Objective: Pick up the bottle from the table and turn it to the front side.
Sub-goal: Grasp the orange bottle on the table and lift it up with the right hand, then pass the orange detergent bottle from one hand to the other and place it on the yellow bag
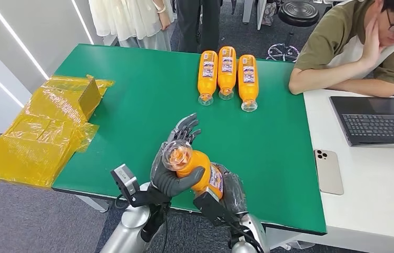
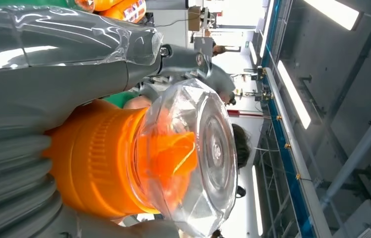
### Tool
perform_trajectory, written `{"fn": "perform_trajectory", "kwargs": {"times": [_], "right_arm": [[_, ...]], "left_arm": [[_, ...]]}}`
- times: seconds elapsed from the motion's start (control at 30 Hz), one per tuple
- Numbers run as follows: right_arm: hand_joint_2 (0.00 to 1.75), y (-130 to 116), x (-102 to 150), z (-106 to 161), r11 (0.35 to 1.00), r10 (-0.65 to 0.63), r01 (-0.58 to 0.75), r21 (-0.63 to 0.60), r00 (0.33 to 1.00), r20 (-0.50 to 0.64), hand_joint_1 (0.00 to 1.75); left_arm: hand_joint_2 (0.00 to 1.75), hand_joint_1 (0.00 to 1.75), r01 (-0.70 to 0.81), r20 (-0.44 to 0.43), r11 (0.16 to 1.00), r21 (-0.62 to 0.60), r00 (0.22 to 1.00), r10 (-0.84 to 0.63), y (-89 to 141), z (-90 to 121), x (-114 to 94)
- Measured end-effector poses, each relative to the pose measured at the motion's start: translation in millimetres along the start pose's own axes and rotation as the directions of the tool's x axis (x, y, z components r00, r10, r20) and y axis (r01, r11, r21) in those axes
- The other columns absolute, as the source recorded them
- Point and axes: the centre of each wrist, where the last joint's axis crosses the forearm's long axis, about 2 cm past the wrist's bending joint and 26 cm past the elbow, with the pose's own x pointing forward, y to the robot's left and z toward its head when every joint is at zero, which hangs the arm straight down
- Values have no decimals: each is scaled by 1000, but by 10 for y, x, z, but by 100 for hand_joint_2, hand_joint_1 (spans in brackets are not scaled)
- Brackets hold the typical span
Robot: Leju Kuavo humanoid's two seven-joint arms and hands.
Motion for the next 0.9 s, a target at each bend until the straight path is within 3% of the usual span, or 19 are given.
{"fn": "perform_trajectory", "kwargs": {"times": [0.3, 0.33, 0.43, 0.47, 0.67, 0.77, 0.9], "right_arm": [[175, -16, 0, -37, 1000, 5, -5, 14, 1000, 2, 168], [175, -18, -3, -46, 1000, 5, -5, 17, 1000, 4, 143], [175, -22, -8, -76, 1000, 3, -3, 18, 1000, 16, 18], [175, -22, -7, -81, 1000, 0, 0, 10, 1000, 23, 0], [175, -16, 128, -74, 974, -27, 66, -218, 983, 180, 0], [175, -24, 185, -68, 960, -31, 89, -266, 977, 212, 0], [175, -52, 288, 3, 905, -16, 141, -402, 954, 298, 0]], "left_arm": [[175, 175, 14, 0, 1000, 21, 1000, -14, 20, 8, 0], [175, 175, 17, 0, 1000, 26, 1000, -17, 22, 9, 1], [175, 175, 24, 3, 999, 39, 1000, -24, 27, 8, 6], [175, 175, 26, 5, 999, 43, 1000, -26, 29, 6, 9], [175, 175, 52, -1, 996, 71, 999, -52, 38, -5, 23], [175, 175, 64, -3, 995, 79, 998, -64, 41, -6, 24], [175, 175, 160, -25, 981, 113, 987, -158, 67, -7, 35]]}}
